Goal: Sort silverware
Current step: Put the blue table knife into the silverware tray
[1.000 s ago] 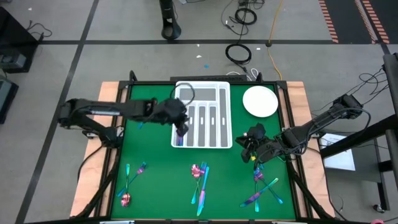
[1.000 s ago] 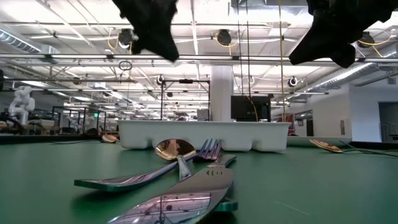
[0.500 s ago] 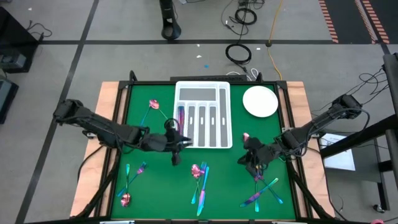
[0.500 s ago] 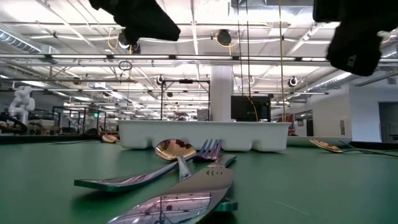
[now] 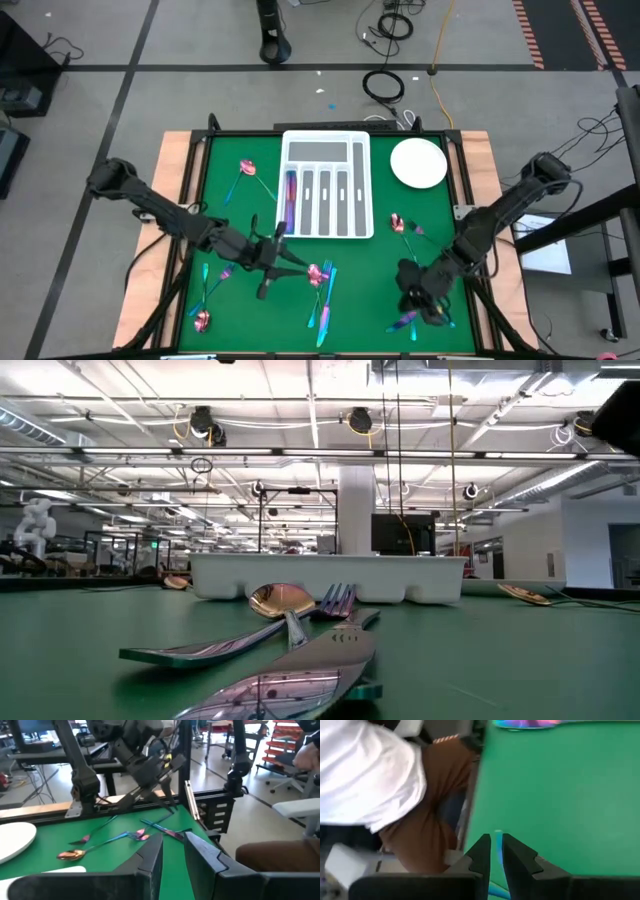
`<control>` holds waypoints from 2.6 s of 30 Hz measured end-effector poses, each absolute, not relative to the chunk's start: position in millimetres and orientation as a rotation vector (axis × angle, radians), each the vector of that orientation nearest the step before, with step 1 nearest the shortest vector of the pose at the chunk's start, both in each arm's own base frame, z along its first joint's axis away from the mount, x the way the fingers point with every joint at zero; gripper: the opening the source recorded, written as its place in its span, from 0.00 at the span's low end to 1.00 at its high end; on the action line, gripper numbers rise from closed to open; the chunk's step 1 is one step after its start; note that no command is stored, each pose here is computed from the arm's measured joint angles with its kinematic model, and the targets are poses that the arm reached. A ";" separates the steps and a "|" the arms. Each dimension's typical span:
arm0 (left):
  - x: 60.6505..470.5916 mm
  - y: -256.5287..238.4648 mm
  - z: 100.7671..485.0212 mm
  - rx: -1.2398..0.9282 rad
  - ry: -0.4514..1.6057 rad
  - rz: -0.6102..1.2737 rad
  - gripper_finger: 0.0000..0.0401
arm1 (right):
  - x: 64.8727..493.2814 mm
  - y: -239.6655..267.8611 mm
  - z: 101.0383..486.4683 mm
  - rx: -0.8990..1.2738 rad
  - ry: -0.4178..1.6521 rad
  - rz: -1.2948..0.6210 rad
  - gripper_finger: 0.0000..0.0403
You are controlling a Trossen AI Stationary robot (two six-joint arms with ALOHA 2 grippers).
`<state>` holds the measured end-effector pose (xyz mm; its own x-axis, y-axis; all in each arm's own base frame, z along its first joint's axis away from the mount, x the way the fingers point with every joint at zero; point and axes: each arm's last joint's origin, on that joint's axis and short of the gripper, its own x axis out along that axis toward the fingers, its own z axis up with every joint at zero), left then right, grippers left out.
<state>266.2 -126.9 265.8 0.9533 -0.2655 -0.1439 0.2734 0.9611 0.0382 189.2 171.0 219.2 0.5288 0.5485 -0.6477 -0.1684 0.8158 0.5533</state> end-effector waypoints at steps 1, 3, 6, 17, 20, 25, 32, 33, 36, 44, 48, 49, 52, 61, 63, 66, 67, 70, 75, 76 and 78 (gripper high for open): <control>266.9 -127.8 264.1 0.060 0.143 -0.275 0.20 | 190.3 175.5 222.1 0.438 0.920 0.465 0.09; 268.9 -129.0 260.3 0.065 0.155 -0.269 0.20 | 193.1 184.9 228.6 0.381 0.934 0.490 0.09; 273.9 -129.1 255.5 0.067 0.152 -0.246 0.20 | 195.1 198.3 232.9 0.267 1.044 0.477 0.09; 300.7 -117.0 232.5 0.066 0.180 -0.148 0.20 | 199.0 228.3 197.4 0.021 1.415 0.306 0.21; 309.5 -114.4 225.5 0.069 0.195 -0.128 0.21 | 201.3 232.8 186.5 0.011 1.437 0.297 0.28; 317.5 -110.6 223.3 0.068 0.199 -0.110 0.25 | 196.7 237.3 178.3 -0.057 1.467 0.318 0.33; 318.0 -109.9 224.5 0.063 0.188 -0.109 0.27 | 185.0 235.8 177.2 -0.123 1.529 0.283 0.32; 318.0 -110.0 224.6 0.063 0.186 -0.110 0.27 | 184.7 236.1 177.1 -0.123 1.529 0.283 0.32; 318.0 -110.0 224.6 0.062 0.186 -0.110 0.27 | 183.6 234.7 173.5 -0.123 1.531 0.275 0.32; 317.8 -110.7 224.6 0.059 0.187 -0.119 0.27 | 178.0 225.8 151.0 -0.101 1.539 0.255 0.32; 317.8 -110.7 224.6 0.059 0.187 -0.119 0.27 | 176.6 223.9 145.6 -0.088 1.536 0.247 0.32; 317.8 -110.7 224.6 0.060 0.187 -0.119 0.27 | 176.4 223.7 144.9 -0.087 1.532 0.247 0.32; 317.8 -110.7 224.6 0.060 0.187 -0.119 0.27 | 176.2 223.4 144.0 -0.098 1.523 0.246 0.30; 317.7 -110.8 224.1 0.062 0.192 -0.120 0.27 | 171.7 229.2 142.5 -0.151 1.482 0.263 0.10; 317.6 -110.8 223.8 0.064 0.194 -0.120 0.27 | 170.1 230.4 142.5 -0.154 1.481 0.266 0.05; 317.6 -110.8 223.7 0.064 0.194 -0.120 0.27 | 168.1 232.1 142.6 -0.164 1.473 0.269 0.02; 317.6 -110.8 223.7 0.064 0.194 -0.120 0.27 | 167.8 232.4 142.6 -0.165 1.471 0.266 0.02; 317.6 -110.8 223.7 0.064 0.194 -0.120 0.27 | 167.3 233.4 143.4 -0.168 1.453 0.245 0.03; 317.7 -110.8 224.2 0.062 0.190 -0.119 0.27 | 168.2 234.7 144.5 -0.165 1.445 0.241 0.02; 317.7 -110.8 224.3 0.062 0.189 -0.119 0.27 | 168.3 234.9 144.6 -0.160 1.443 0.238 0.02; 317.7 -110.8 224.4 0.062 0.188 -0.118 0.27 | 168.8 235.1 144.7 -0.152 1.434 0.225 0.02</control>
